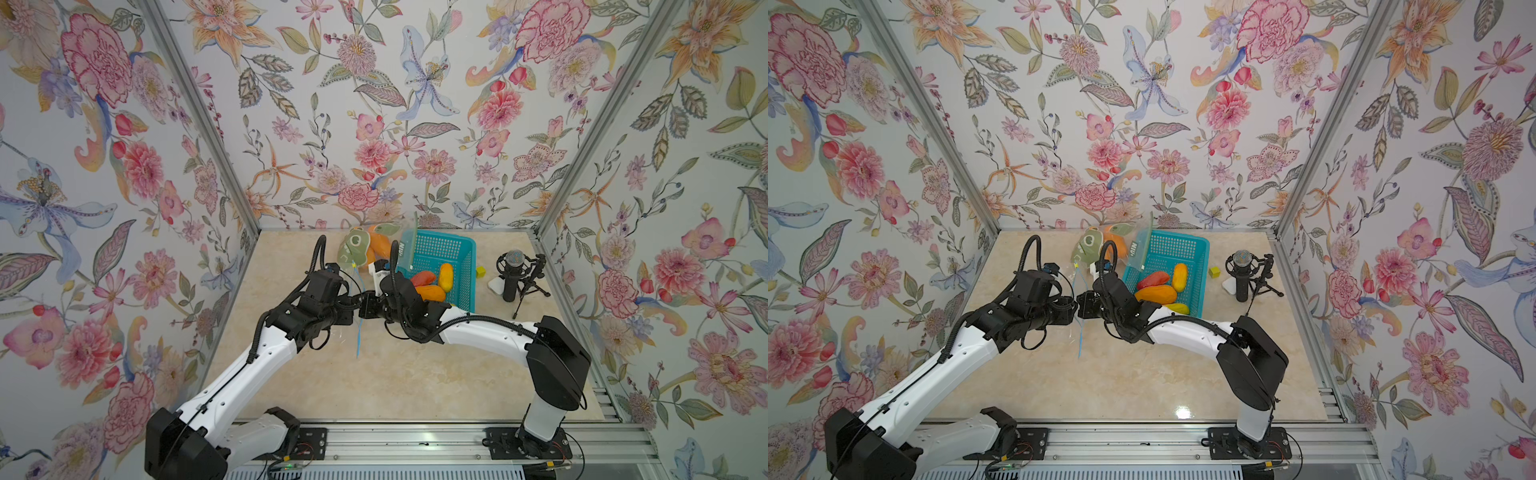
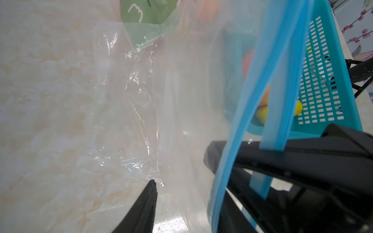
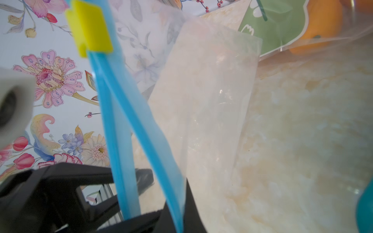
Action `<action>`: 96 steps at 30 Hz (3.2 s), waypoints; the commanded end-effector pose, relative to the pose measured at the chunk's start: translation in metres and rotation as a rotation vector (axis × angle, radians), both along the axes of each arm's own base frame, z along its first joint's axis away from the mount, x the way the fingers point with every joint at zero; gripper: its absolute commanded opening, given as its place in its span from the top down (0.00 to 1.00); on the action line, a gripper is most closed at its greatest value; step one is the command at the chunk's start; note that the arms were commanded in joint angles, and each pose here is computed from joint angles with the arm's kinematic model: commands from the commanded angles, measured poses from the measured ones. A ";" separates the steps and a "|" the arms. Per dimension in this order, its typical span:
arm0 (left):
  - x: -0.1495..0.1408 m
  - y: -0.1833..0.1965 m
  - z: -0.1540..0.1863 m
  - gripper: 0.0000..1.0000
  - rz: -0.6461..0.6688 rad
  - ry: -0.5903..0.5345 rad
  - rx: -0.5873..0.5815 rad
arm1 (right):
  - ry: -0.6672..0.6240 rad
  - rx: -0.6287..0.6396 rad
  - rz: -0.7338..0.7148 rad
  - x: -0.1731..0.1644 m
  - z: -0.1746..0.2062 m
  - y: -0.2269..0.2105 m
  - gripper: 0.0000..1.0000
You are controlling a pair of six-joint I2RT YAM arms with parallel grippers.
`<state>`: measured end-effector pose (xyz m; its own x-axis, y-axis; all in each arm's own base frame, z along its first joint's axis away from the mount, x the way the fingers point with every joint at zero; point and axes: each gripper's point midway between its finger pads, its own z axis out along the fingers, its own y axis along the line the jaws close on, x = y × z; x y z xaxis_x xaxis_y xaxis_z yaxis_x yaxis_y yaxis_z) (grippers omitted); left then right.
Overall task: Place the mango in a zip-top bag and seal the zipper
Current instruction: Open the zipper of the food storage bag.
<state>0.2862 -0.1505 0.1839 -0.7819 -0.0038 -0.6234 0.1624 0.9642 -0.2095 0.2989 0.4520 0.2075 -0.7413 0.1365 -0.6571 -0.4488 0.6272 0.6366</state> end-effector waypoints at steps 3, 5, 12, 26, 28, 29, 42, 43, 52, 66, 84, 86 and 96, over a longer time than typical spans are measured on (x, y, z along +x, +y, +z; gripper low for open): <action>-0.021 0.012 -0.017 0.79 -0.001 0.072 0.065 | -0.068 0.116 -0.058 0.013 0.047 -0.013 1.00; -0.021 0.017 -0.015 0.80 0.005 0.067 0.092 | -0.061 0.118 -0.066 0.016 0.045 -0.019 1.00; -0.006 0.039 0.012 1.00 0.059 -0.009 0.199 | -0.010 0.053 -0.040 0.008 0.022 -0.029 1.00; 0.003 0.038 0.062 1.00 -0.053 -0.017 0.283 | 0.138 -0.109 -0.018 0.004 -0.044 -0.053 0.89; 0.000 0.029 0.054 1.00 -0.079 0.006 0.264 | 0.167 -0.104 0.008 0.003 -0.051 -0.045 0.83; 0.000 0.028 0.050 1.00 -0.082 0.016 0.266 | 0.176 -0.104 0.019 0.003 -0.053 -0.042 0.80; -0.001 0.037 -0.012 1.00 -0.090 0.170 0.410 | 0.179 -0.091 0.162 -0.013 -0.058 -0.032 0.56; 0.000 0.036 -0.013 1.00 -0.091 0.175 0.412 | 0.171 -0.083 0.177 -0.015 -0.056 -0.034 0.55; 0.005 0.029 -0.014 1.00 -0.107 0.176 0.391 | 0.053 -0.030 0.169 -0.023 -0.023 -0.073 0.54; -0.010 0.029 0.004 1.00 -0.098 0.177 0.348 | 0.071 0.077 0.230 -0.015 -0.022 0.003 0.98; -0.008 0.023 -0.008 1.00 -0.120 0.221 0.329 | 0.141 0.015 0.310 -0.023 -0.034 -0.011 0.72; -0.006 0.022 -0.014 1.00 -0.123 0.239 0.322 | 0.137 0.020 0.325 -0.025 -0.030 -0.013 0.70; 0.001 0.023 -0.017 1.00 -0.123 0.254 0.337 | 0.116 0.030 0.268 -0.017 -0.003 -0.056 0.64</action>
